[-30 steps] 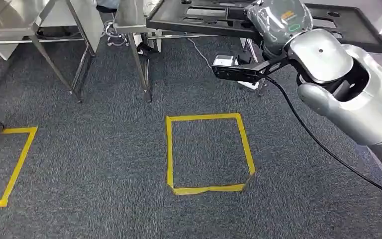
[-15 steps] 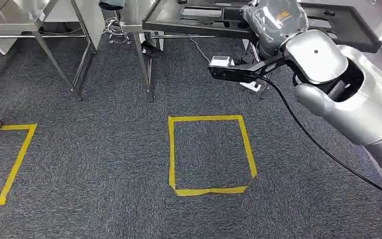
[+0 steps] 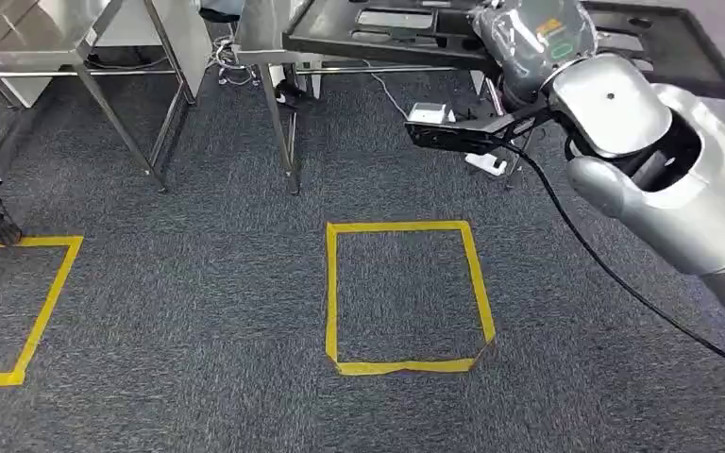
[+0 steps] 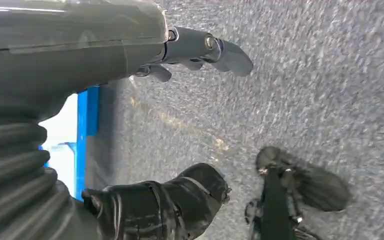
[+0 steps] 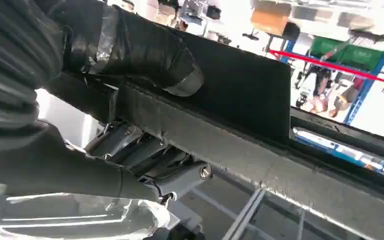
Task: Take the parts from the cabinet and place them on the table.
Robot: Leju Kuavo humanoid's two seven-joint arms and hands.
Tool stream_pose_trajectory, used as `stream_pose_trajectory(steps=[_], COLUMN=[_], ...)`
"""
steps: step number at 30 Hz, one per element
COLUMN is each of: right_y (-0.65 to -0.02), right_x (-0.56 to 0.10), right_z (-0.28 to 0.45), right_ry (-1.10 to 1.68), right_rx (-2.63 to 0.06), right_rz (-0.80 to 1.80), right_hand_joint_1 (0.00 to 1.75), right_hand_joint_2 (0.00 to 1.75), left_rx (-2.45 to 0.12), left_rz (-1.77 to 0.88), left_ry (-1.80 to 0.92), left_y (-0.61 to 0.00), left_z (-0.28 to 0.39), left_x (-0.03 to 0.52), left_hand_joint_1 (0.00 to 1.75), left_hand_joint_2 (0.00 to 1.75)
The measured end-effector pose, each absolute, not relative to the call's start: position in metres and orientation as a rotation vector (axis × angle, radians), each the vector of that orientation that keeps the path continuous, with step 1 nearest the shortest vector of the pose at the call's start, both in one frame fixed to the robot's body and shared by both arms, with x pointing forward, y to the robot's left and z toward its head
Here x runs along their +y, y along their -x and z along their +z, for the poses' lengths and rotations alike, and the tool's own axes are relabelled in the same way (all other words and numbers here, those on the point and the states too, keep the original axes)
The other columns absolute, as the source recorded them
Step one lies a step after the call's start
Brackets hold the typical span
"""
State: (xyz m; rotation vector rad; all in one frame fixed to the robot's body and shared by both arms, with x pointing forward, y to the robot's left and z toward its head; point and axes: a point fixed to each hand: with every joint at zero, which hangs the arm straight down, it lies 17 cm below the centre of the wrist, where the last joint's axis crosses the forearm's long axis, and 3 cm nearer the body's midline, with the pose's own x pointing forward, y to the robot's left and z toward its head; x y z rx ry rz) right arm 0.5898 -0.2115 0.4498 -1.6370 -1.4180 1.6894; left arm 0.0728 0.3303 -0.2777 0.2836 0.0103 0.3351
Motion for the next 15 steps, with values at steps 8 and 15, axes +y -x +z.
stream_pose_trajectory(steps=[8,15], right_y=[-0.591,-0.591], right_x=[-0.201,-0.199], right_z=[0.443,0.444], right_ry=[1.629,1.631], right_rx=[-1.423,-1.425], right_rz=[1.695,1.691], right_hand_joint_1=[1.75,1.75], right_hand_joint_2=[1.75,1.75], left_rx=[0.018,0.018], left_rz=[0.337,0.338], left_ry=[-0.28,-0.284], left_y=[-0.072,-0.072], left_z=[-0.278,-0.278], left_x=[0.331,0.333], left_hand_joint_1=[0.0,0.0], left_hand_joint_2=[1.75,1.75])
